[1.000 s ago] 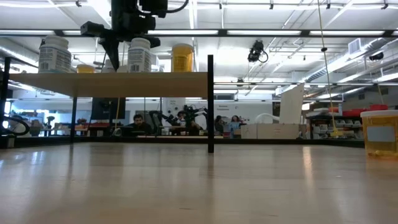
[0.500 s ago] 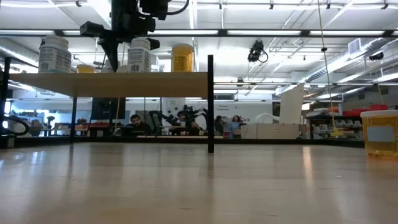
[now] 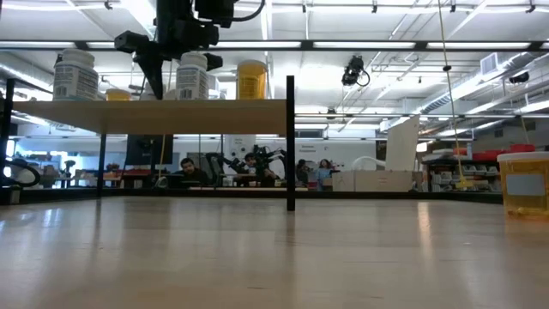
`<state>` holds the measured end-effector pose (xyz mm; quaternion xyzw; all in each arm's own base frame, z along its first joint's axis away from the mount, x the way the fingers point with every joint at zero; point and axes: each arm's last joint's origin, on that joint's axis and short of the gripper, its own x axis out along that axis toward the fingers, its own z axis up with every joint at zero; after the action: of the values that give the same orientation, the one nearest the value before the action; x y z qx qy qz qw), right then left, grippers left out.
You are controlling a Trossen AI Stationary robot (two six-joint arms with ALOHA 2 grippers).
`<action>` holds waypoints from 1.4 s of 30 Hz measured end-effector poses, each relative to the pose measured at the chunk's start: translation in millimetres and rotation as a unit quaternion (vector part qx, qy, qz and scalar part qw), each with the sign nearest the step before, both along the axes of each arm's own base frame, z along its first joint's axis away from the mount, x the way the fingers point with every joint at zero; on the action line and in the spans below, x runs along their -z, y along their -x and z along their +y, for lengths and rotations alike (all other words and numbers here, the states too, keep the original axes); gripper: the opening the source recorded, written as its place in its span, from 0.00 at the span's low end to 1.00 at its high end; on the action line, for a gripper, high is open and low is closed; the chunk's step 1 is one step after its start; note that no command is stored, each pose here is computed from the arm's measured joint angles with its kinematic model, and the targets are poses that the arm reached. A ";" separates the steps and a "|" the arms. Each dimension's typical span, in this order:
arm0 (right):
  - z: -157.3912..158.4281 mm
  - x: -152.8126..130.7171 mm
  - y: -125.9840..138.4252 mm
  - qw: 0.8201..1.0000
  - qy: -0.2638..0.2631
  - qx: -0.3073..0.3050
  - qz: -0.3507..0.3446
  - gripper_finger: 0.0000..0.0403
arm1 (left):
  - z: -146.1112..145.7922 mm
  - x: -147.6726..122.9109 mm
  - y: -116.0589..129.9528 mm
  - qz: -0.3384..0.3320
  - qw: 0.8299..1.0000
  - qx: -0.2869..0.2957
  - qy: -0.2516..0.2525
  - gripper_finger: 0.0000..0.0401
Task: Pick and place medicine bottles onto shelf by color
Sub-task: Put the orange pill bottle on the shelf
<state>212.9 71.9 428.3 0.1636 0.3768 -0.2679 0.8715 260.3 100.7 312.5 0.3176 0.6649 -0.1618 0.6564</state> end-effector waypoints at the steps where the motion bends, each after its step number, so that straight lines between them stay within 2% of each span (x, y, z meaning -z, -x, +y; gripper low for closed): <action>1: 0.0 0.0 0.0 1.000 0.000 0.000 0.000 0.63 | 0.1 0.1 0.0 0.000 1.000 0.000 0.000 0.71; 7: -0.1 -0.1 0.0 1.000 0.000 0.000 0.000 0.63 | 1.7 6.9 -4.1 0.016 1.000 -0.003 0.006 0.69; 11: -0.1 -0.2 0.2 1.000 0.000 0.000 0.000 0.63 | 3.2 15.4 -8.6 0.038 0.999 -0.009 0.014 0.65; 20: -0.1 -0.2 0.2 1.000 0.000 0.000 0.000 0.63 | 3.4 14.5 -10.0 0.022 0.999 -0.030 0.010 0.54; 25: -0.1 -0.2 0.2 1.000 0.000 0.000 0.000 0.63 | 3.4 14.5 -10.0 0.017 0.998 -0.057 0.011 0.48; 30: -0.1 -0.2 0.2 1.000 0.000 0.000 0.000 0.63 | 2.9 14.0 -8.6 0.015 0.995 -0.097 0.014 0.49; 35: -0.2 -0.2 0.2 1.000 0.000 0.000 0.000 0.63 | 3.2 0.3 -9.5 -0.006 0.991 -0.130 0.012 0.51; 42: -0.1 -0.1 0.2 1.000 0.000 0.000 0.000 0.63 | 4.7 -44.9 -13.1 -0.100 0.973 -0.207 0.005 0.50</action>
<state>212.7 71.8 428.5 0.1638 0.3765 -0.2678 0.8716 273.4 105.4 357.3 0.1845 0.6464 0.0073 0.7404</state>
